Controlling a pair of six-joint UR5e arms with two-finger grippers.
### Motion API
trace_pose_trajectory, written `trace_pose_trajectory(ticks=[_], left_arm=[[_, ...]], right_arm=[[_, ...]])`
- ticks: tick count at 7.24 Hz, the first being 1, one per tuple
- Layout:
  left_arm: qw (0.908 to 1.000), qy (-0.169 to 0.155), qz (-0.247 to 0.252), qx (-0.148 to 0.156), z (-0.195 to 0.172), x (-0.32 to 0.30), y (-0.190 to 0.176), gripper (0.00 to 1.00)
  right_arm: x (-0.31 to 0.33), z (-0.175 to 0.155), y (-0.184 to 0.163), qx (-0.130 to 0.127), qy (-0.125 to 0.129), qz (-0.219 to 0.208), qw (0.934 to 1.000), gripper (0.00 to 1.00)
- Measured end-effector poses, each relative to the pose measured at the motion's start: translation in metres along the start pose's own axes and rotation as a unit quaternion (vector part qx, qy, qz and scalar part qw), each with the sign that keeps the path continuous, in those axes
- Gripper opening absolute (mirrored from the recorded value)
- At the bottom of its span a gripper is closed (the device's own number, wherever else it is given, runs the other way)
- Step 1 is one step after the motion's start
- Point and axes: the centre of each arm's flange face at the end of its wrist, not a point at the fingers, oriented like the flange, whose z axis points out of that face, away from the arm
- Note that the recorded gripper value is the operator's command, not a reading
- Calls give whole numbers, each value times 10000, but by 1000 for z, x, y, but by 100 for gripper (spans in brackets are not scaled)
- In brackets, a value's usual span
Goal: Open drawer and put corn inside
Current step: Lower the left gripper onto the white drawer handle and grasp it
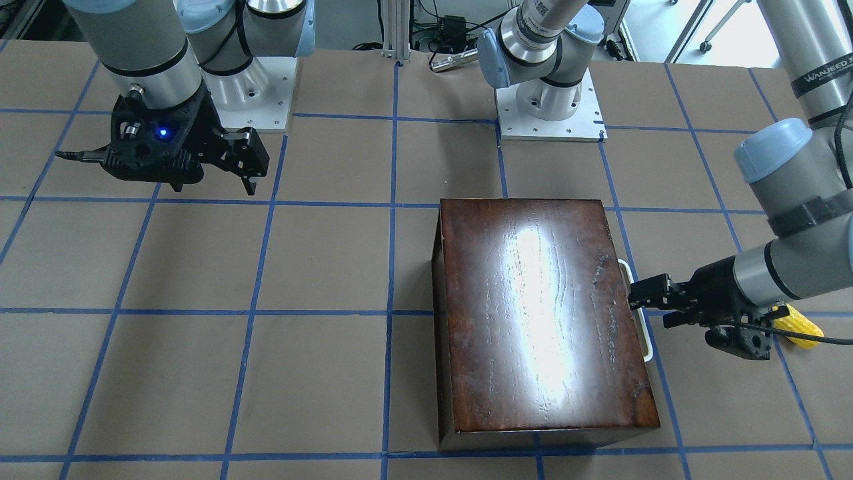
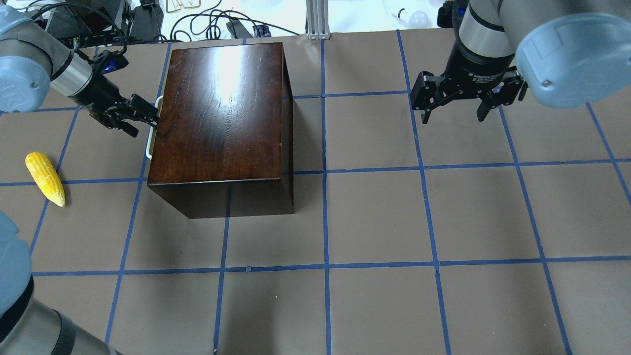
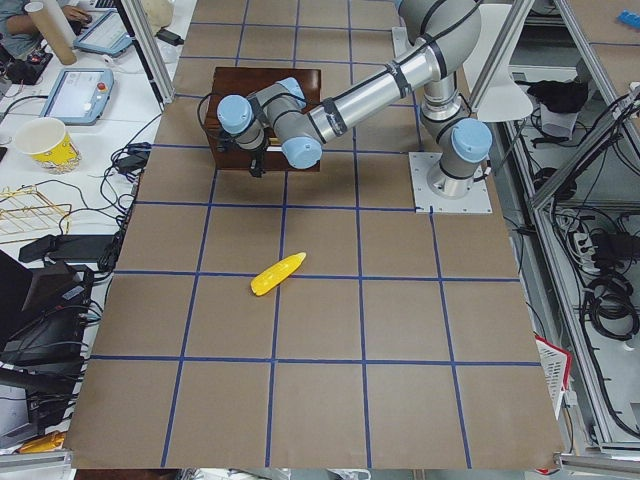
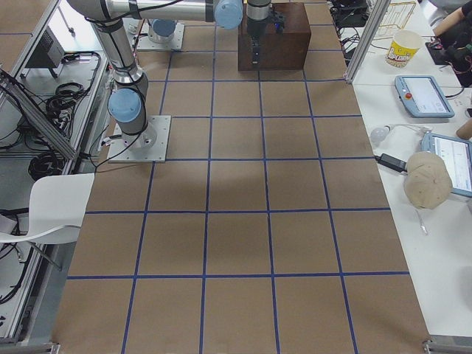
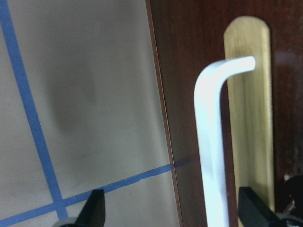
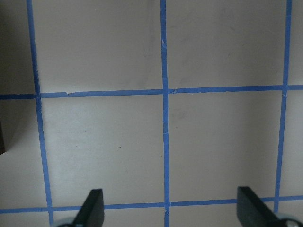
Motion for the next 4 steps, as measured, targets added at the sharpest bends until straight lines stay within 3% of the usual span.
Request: trace_pose_trajectory(ticks=[4], left_arm=[[9997, -135, 86, 157, 2, -10, -7, 100]], right_arm=[[0, 0, 0, -2, 0, 0, 10000, 100]])
